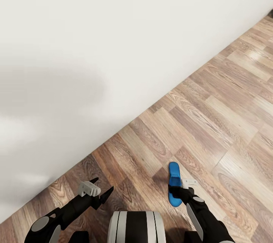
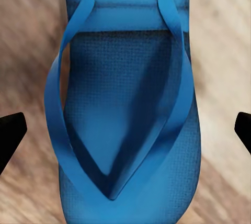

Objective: In the bedroom, move the book from the bed onto either nightstand, and place the two sandals side by side next to the bed.

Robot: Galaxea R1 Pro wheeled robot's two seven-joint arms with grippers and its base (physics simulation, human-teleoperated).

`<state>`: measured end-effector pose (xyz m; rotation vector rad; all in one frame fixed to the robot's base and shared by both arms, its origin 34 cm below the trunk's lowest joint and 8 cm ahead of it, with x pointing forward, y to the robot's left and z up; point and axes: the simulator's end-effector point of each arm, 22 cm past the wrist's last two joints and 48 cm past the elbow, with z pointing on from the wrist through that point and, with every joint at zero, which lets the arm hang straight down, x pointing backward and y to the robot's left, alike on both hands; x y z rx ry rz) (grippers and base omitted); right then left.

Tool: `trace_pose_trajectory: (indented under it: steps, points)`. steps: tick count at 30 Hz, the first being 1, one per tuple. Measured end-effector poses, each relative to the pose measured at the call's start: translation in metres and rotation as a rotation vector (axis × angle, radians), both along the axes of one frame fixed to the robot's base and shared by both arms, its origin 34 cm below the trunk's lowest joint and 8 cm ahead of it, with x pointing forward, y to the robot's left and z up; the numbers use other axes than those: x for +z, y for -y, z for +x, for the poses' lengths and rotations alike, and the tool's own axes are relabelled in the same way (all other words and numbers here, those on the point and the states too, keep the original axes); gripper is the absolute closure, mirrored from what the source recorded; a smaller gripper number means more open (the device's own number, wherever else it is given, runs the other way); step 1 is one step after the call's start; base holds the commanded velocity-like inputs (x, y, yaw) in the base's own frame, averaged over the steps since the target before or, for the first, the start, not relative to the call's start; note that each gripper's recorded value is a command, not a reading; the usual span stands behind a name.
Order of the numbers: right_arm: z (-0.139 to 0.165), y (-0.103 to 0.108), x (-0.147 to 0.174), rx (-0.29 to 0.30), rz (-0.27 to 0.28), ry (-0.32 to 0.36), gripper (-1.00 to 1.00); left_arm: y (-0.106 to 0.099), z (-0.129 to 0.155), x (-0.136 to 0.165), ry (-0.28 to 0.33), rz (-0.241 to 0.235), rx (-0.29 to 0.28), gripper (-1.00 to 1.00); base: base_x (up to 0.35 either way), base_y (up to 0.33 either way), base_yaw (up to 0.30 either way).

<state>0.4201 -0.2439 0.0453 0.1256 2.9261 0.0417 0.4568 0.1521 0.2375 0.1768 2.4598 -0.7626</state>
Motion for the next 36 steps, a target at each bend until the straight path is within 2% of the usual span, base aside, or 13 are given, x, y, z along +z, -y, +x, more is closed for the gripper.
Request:
trace_pose_trajectory:
  steps: [16, 23, 33, 34, 36]
  points:
    - [0.0, 0.0, 0.0, 0.0, 0.0, 0.0, -1.0, 0.0, 0.0, 0.0, 0.0, 0.0, 0.0, -1.0, 0.047, 0.0, 0.0]
    - [-0.013, 0.0, -0.01, 0.0, 0.0, -0.028, -1.0, 0.0, -0.008, -0.011, -0.029, 0.001, 0.0, -1.0, 0.0, 0.0, 0.0]
    - [-0.012, 0.0, -0.01, 0.0, 0.0, -0.028, -1.0, 0.001, -0.007, -0.011, -0.028, 0.0, -0.001, -1.0, 0.0, 0.0, 0.0]
    - [-0.012, 0.0, -0.01, 0.0, 0.0, -0.028, 1.0, 0.001, -0.007, -0.011, -0.028, 0.0, -0.001, -1.0, 0.0, 0.0, 0.0]
    - [-0.013, 0.0, -0.01, 0.002, -0.001, -0.028, 1.0, 0.001, -0.008, -0.011, -0.029, 0.0, -0.001, -1.0, 0.0, 0.0, 0.0]
